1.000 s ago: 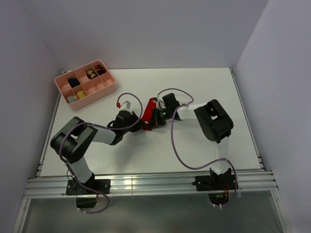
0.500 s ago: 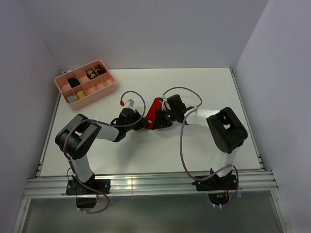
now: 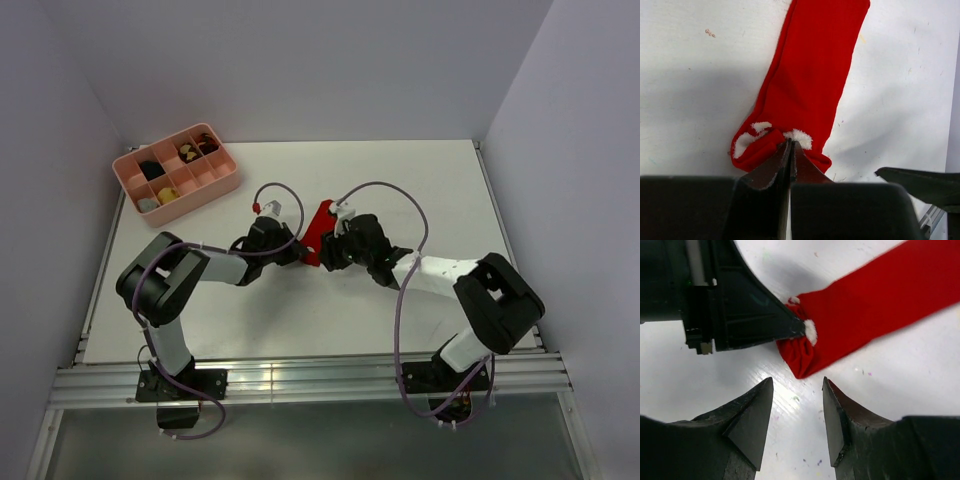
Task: Roll the socks
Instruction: Roll the sock at the center of the board.
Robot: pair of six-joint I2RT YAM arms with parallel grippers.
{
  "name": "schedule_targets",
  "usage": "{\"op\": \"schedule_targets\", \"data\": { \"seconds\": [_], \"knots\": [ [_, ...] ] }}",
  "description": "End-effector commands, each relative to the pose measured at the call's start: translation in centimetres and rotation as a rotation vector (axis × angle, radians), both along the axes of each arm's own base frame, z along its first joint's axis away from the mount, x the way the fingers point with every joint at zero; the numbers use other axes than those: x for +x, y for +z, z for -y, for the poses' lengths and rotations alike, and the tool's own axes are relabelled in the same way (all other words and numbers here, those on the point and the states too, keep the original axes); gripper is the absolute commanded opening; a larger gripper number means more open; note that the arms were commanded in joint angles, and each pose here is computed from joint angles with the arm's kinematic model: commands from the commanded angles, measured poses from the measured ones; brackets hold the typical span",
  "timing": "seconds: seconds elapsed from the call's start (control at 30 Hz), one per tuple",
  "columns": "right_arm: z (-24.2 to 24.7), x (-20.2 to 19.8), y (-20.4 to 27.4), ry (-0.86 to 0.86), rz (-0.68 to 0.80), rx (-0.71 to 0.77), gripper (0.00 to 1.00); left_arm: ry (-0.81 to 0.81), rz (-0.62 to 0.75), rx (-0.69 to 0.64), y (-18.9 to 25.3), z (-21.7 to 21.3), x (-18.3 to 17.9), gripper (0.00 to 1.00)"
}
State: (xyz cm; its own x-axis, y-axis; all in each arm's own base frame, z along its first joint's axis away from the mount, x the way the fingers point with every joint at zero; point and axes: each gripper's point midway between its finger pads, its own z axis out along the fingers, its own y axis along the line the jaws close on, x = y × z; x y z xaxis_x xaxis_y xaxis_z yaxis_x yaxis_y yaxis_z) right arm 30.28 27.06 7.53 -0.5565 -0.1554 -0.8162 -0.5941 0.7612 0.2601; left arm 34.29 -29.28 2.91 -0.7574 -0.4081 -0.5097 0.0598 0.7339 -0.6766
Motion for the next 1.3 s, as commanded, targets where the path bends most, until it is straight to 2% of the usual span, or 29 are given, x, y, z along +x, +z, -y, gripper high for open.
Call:
{"op": "schedule_targets", "data": {
  "seconds": [0.0, 0.23, 0.67, 1.13, 1.17, 1.23, 1.27],
  "knots": [
    [-1.8, 1.4, 1.5, 0.038, 0.169, -0.033, 0.52, -0.049, -0.088, 0.108, -3.0, -1.0, -1.7, 0.08],
    [-3.9, 1.2, -0.2, 0.111, 0.213, -0.125, 0.51, -0.069, -0.098, 0.097, -2.6, -0.5, -1.7, 0.07],
    [-4.4, 2.1, -1.9, 0.104, 0.238, -0.181, 0.51, -0.088, -0.103, 0.099, -2.5, -0.3, -1.8, 0.07],
    [-3.6, 1.8, -5.9, 0.088, 0.164, -0.296, 0.50, -0.099, -0.105, 0.095, -2.2, -0.2, -2.0, 0.06],
    [-3.5, 1.7, -6.1, 0.085, 0.152, -0.310, 0.49, -0.101, -0.104, 0.093, -2.1, -0.1, -2.0, 0.06],
    [-3.2, 1.7, -6.2, 0.079, 0.137, -0.328, 0.42, -0.104, -0.107, 0.091, -2.1, 0.0, -2.0, 0.07],
    [-2.9, 1.5, -6.6, 0.073, 0.126, -0.344, 0.30, -0.103, -0.106, 0.088, -1.9, 0.0, -2.0, 0.07]
  ]
}}
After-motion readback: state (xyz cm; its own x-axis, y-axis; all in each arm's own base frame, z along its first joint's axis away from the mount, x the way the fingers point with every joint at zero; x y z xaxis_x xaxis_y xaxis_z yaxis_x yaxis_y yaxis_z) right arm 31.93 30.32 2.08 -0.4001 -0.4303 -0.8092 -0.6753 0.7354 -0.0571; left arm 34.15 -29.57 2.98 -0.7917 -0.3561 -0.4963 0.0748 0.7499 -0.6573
